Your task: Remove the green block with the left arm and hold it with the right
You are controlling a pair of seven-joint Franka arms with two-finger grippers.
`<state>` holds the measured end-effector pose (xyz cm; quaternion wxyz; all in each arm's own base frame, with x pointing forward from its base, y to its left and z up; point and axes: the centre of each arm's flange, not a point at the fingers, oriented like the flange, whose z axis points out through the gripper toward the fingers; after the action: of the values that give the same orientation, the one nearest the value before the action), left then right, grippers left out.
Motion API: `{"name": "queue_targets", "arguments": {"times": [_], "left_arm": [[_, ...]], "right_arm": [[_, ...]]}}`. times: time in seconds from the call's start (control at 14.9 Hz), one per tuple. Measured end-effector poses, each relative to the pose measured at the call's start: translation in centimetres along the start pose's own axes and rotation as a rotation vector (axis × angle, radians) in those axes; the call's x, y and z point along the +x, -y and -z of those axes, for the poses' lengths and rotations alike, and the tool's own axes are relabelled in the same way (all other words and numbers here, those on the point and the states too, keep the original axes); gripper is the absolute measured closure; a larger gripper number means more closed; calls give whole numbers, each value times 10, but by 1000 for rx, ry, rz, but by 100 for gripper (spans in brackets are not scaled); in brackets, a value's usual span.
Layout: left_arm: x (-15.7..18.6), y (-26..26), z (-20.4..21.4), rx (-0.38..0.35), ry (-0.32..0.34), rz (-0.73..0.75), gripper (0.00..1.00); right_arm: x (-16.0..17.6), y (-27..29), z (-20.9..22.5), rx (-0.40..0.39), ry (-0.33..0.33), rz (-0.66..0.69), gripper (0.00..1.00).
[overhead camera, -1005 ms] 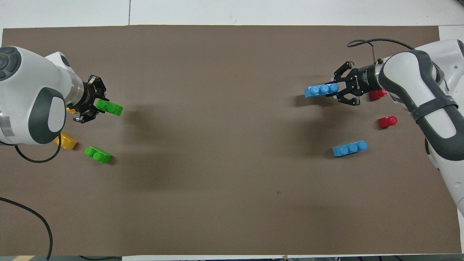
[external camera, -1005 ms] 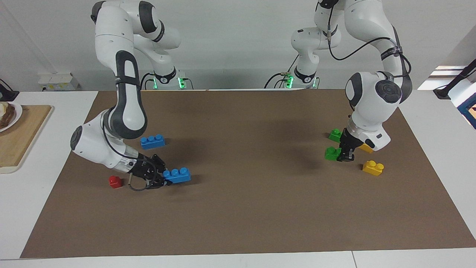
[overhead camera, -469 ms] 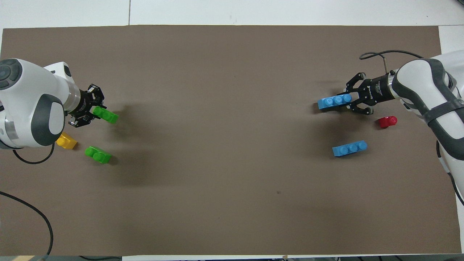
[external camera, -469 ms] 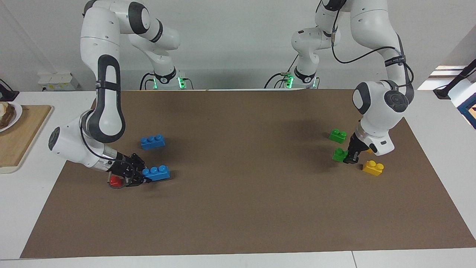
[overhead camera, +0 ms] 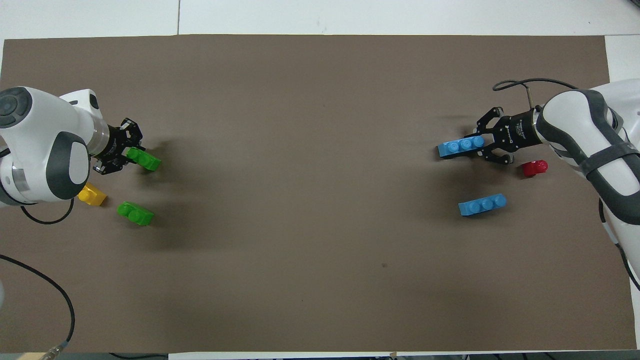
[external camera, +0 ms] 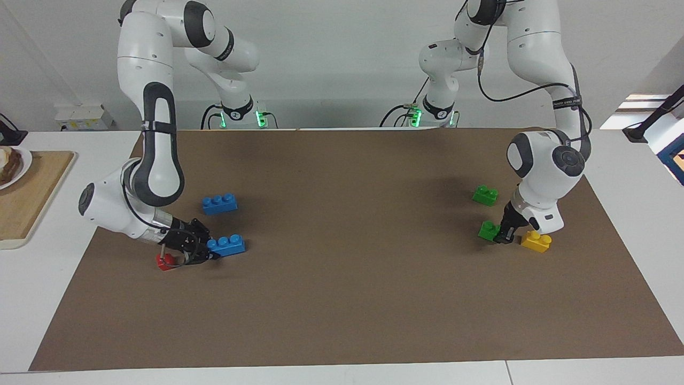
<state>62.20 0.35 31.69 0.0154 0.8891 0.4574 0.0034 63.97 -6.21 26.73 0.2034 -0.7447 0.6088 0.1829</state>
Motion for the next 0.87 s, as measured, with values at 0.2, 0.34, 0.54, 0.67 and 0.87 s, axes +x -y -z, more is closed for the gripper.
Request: {"name": "queue_targets", "arguments": {"times": [0.2, 0.34, 0.54, 0.67, 0.87], "left_arm": [[-1, 0, -4, -14, -9, -39, 64], [-2, 1, -6, -15, -10, -81, 56], [-2, 1, -6, -14, -9, -101, 26], [-2, 1, -1, -19, -14, -119, 3], [-1, -1, 27, -41, -42, -139, 0]], "right_arm": [[0, -1, 0, 1, 0, 0, 65], [-1, 0, 1, 1, 0, 4, 65], [-12, 4, 2, 4, -1, 22, 39], [-28, 9, 10, 12, -8, 50, 19], [-48, 12, 36, 16, -58, 103, 10]]}}
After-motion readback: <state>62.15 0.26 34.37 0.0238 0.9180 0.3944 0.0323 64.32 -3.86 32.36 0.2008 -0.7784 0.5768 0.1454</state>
